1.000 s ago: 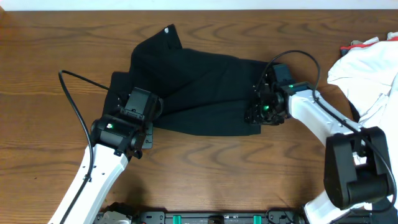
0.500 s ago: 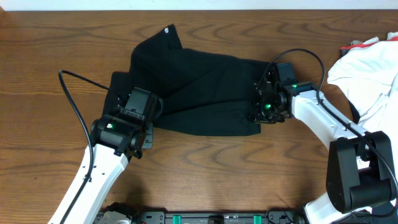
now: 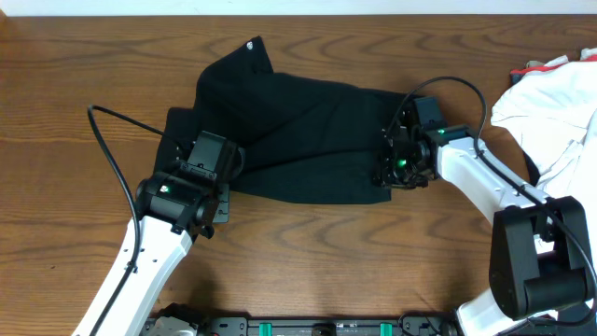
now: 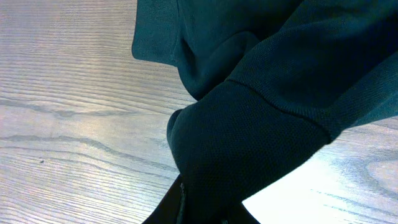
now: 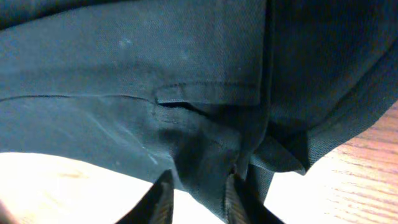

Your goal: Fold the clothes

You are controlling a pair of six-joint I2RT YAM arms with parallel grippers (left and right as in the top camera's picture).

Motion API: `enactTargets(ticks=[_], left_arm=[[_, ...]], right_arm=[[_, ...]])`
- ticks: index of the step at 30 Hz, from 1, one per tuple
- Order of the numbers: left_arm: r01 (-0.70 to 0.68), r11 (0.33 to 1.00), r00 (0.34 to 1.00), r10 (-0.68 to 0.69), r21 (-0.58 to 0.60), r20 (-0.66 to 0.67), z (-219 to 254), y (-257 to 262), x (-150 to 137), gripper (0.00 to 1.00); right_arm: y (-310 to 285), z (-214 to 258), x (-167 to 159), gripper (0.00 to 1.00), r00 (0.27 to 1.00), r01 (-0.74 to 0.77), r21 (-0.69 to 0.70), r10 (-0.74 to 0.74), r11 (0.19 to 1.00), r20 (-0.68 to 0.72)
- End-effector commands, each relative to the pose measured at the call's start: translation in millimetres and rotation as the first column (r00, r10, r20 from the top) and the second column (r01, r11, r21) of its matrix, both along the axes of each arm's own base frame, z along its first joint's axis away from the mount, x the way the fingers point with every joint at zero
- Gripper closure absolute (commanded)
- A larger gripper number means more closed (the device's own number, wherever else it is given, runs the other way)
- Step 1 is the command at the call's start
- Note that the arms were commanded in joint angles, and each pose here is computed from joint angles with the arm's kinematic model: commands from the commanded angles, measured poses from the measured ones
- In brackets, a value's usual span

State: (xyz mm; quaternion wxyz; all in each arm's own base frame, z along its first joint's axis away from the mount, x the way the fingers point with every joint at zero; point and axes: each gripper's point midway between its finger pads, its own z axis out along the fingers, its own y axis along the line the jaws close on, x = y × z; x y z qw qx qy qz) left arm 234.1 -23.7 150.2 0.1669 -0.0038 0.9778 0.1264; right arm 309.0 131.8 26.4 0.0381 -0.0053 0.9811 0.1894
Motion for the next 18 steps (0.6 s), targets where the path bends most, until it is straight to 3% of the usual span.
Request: enactTargets(ticks=[1,3,8,15,18], left_arm=[[-0.019,1.0,1.0,0.019,0.018,0.017,4.3,4.7,2.2,0.87],[-0.019,1.0,1.0,0.018,0.019,0.014,4.1,5.0,1.5,0.87],[-0.022,0.999,1.0,0.022,0.038,-0.008,3.7,9.0,-4.7,0.87],[-0.032,0.998,0.999,0.033,0.046,-0.016,7.7,13.4,-13.9,0.89],[-0.035,0.998,0.999,0.035,0.059,-0.015,9.6,16.5,-16.2,0.91]], right_arm=[[-2.5,-1.4,-4.3,0.87,1.0,0.005,-0.007,-0.005,1.0,-0.005],[-3.7,1.5,-3.8,0.99,1.0,0.005,-0.006,-0.005,1.0,0.003],[-21.9,31.2,-1.3,0.99,0.997,0.011,-0.043,-0.007,0.999,0.08],[-101.4,100.7,-31.2,0.99,0.965,0.171,-0.336,-0.089,0.926,0.246],[-104.1,121.3,-43.1,0.98,0.951,0.19,-0.326,-0.091,0.926,0.297]])
